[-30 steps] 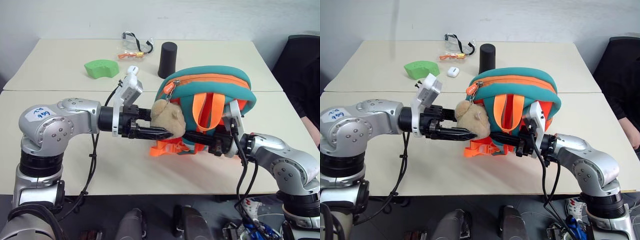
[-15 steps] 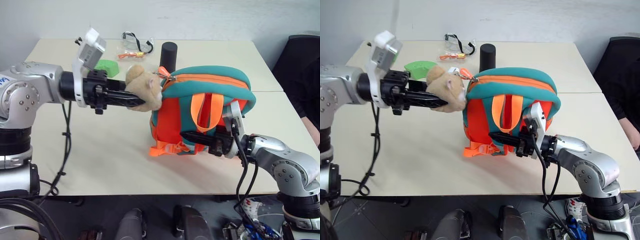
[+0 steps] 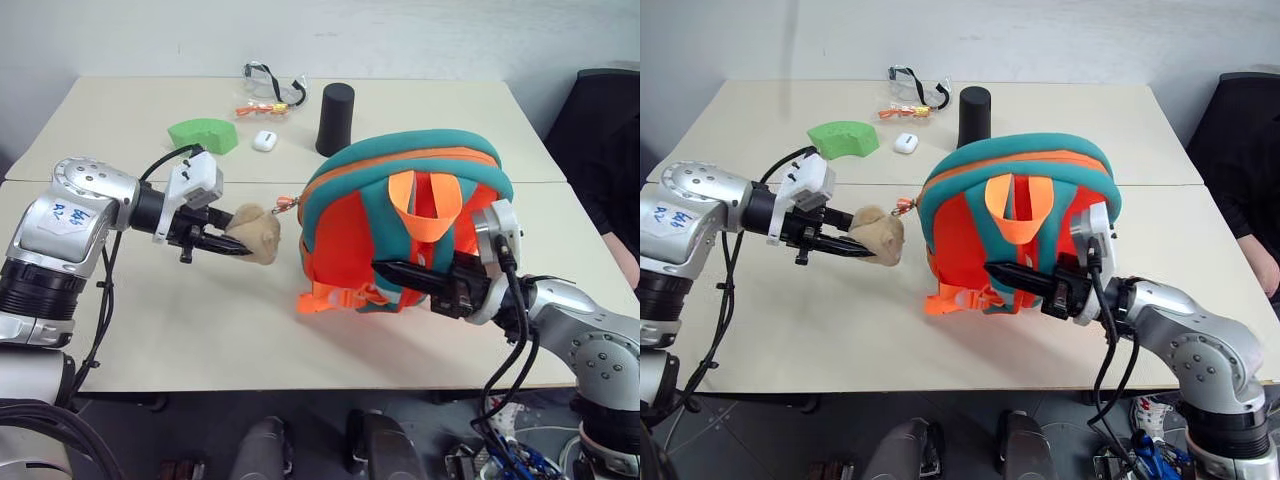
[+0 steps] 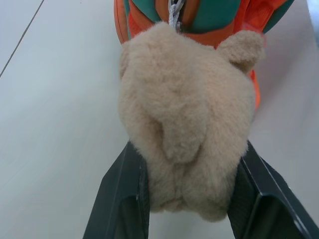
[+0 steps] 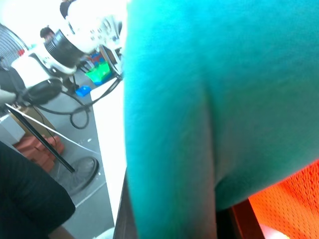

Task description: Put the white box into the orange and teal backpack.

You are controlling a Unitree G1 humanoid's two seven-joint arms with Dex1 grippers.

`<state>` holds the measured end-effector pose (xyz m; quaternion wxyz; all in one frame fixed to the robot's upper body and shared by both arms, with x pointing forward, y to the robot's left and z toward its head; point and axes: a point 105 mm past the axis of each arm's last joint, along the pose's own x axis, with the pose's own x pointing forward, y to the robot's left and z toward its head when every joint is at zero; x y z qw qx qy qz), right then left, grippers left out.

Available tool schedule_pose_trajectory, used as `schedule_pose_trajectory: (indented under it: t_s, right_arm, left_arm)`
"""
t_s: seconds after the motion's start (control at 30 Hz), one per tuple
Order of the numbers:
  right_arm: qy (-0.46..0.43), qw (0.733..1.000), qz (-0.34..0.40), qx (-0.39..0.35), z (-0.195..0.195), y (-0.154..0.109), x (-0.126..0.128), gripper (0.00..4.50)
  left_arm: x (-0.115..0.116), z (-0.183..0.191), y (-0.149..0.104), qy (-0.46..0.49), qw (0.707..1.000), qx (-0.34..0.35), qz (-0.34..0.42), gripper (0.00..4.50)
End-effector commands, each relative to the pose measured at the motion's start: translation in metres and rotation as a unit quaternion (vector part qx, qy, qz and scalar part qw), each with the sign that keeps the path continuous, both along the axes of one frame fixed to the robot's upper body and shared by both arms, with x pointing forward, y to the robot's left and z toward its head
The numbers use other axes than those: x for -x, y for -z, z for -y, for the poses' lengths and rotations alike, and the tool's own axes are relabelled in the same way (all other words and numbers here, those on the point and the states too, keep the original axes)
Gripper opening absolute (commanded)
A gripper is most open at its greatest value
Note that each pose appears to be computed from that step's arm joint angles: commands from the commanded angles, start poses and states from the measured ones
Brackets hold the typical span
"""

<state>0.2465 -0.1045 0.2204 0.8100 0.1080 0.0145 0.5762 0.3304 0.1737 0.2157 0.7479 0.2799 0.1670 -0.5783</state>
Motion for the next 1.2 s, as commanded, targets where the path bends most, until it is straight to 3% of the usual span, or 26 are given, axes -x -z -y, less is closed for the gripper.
schedule_pose_trajectory:
  t_s: [0.03, 0.2, 0.37, 0.4, 0.5, 0.63, 0.8, 0.93, 1.03, 1.2]
  right_arm:
    - [0.000, 1.000, 0.029, -0.010, 0.002, -0.014, 0.007, 0.00]
    - [0.002, 1.000, 0.026, -0.011, 0.001, -0.012, 0.004, 0.00]
    - [0.012, 1.000, 0.024, 0.007, 0.001, -0.006, 0.001, 0.00]
    - [0.014, 1.000, 0.023, 0.012, 0.001, -0.005, 0.000, 0.49]
    - [0.033, 0.999, 0.011, 0.033, 0.005, 0.003, -0.005, 1.31]
    - [0.045, 0.997, 0.008, 0.066, 0.016, 0.011, -0.003, 2.63]
    - [0.073, 0.990, 0.005, 0.123, 0.053, 0.015, 0.012, 4.40]
    - [0.119, 0.979, 0.002, 0.166, 0.101, 0.009, 0.023, 4.46]
    - [0.171, 0.972, 0.022, 0.161, 0.145, -0.023, 0.033, 4.46]
    - [0.193, 0.973, 0.029, 0.126, 0.175, -0.055, 0.047, 4.46]
  left_arm:
    - [0.005, 0.002, 0.028, 0.003, 1.000, -0.023, -0.015, 1.48]
    - [0.007, 0.016, 0.067, 0.023, 0.998, -0.061, -0.002, 1.48]
    - [-0.006, 0.031, 0.067, -0.004, 1.000, -0.013, 0.004, 1.48]
    - [-0.007, 0.032, 0.066, -0.005, 1.000, -0.008, 0.005, 1.48]
    - [-0.006, 0.028, 0.055, -0.009, 1.000, 0.016, -0.006, 1.48]
    - [-0.009, 0.016, 0.042, -0.029, 0.999, 0.040, -0.013, 2.80]
    - [0.009, -0.005, 0.018, -0.024, 0.996, 0.082, -0.037, 4.45]
    - [0.032, -0.026, -0.002, -0.023, 0.992, 0.117, -0.052, 4.48]
    - [0.053, -0.052, -0.020, -0.049, 0.986, 0.147, -0.066, 4.48]
    - [0.065, -0.068, -0.039, -0.090, 0.976, 0.191, -0.047, 4.48]
